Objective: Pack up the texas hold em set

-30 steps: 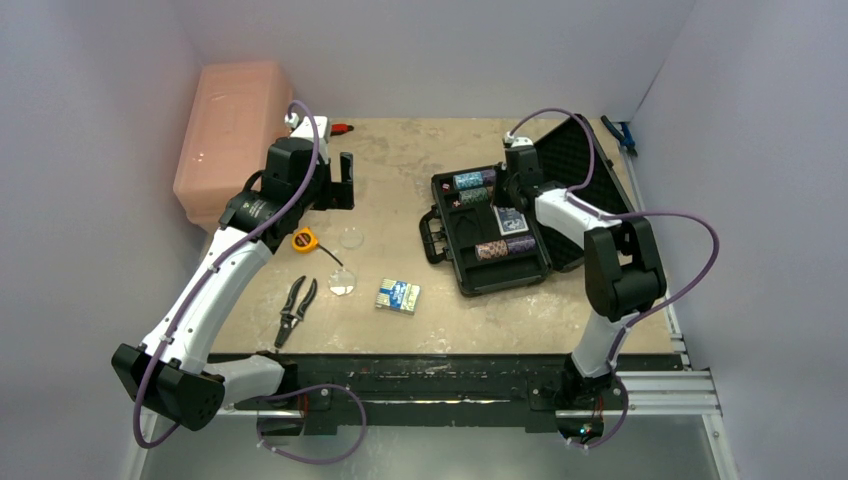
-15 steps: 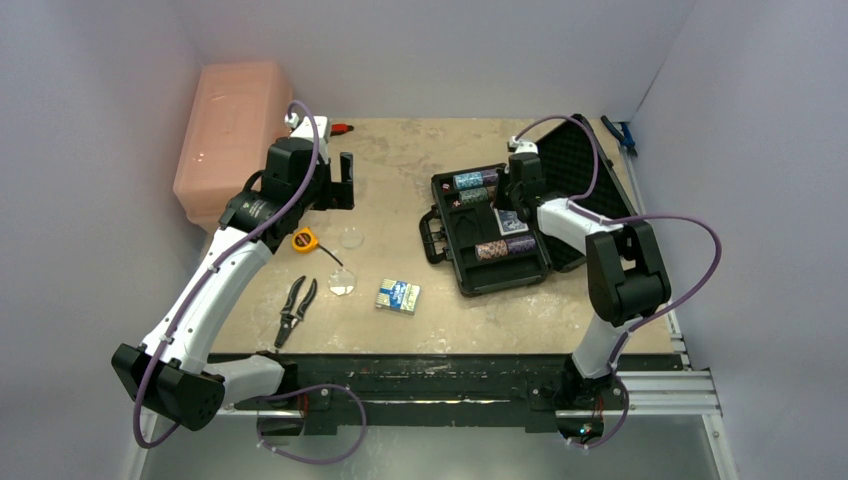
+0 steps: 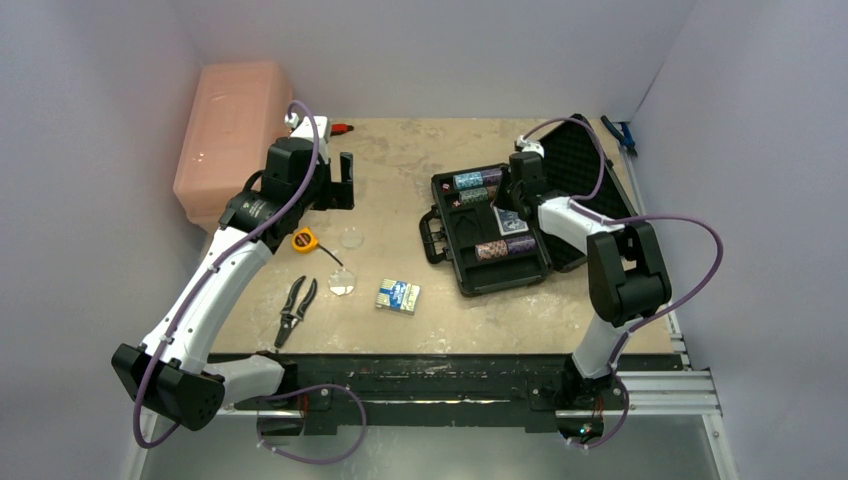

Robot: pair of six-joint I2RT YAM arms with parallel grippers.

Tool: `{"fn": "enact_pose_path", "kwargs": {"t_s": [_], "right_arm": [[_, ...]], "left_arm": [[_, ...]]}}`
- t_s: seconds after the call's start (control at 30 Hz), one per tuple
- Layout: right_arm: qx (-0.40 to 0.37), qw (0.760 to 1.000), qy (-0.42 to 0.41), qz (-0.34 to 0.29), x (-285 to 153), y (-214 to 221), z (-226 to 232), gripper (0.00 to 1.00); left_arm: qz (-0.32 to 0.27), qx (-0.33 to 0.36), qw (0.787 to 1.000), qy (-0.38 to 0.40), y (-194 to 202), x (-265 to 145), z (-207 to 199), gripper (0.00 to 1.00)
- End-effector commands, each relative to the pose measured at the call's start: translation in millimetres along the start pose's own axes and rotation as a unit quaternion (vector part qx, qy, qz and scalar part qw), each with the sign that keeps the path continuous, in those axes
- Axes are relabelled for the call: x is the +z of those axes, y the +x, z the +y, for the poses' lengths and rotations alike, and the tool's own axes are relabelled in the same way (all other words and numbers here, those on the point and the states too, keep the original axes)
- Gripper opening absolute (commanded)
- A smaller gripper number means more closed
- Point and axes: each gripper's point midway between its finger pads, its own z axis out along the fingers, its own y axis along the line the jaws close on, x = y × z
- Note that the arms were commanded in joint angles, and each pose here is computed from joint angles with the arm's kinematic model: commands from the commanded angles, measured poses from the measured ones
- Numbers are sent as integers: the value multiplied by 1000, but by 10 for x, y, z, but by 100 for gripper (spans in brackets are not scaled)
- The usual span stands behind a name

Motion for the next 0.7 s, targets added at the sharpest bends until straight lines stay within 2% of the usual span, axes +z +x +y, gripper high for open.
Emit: {"fn": "enact_pose_path", "kwargs": {"t_s": [0.0, 0.1, 0.3, 0.37, 0.43, 0.6, 0.67], "right_arm": [[-13, 957, 125, 260, -422, 1405, -669, 0], [-5, 947, 136, 292, -481, 1587, -723, 4], [27, 941, 141, 306, -531, 1698, -703, 10], [34, 940, 133, 311, -545, 1725, -670, 20], [29, 940, 140, 310, -564, 1714, -695, 34], [18, 948, 157, 278, -630, 1418, -705, 48], [10, 953, 163, 255, -649, 1204, -689, 50]], "left_arm": [[-22, 1, 1000, 0, -111, -60, 0, 94], [-23, 0, 1000, 1, -120, -69, 0, 94], [-25, 0, 1000, 0, -125, -85, 6, 94], [-26, 0, 1000, 0, -129, -93, 8, 94], [-28, 0, 1000, -1, -138, -101, 14, 94], [-29, -1, 1000, 1, -142, -106, 8, 94], [-30, -1, 1000, 2, -145, -110, 5, 94]]}}
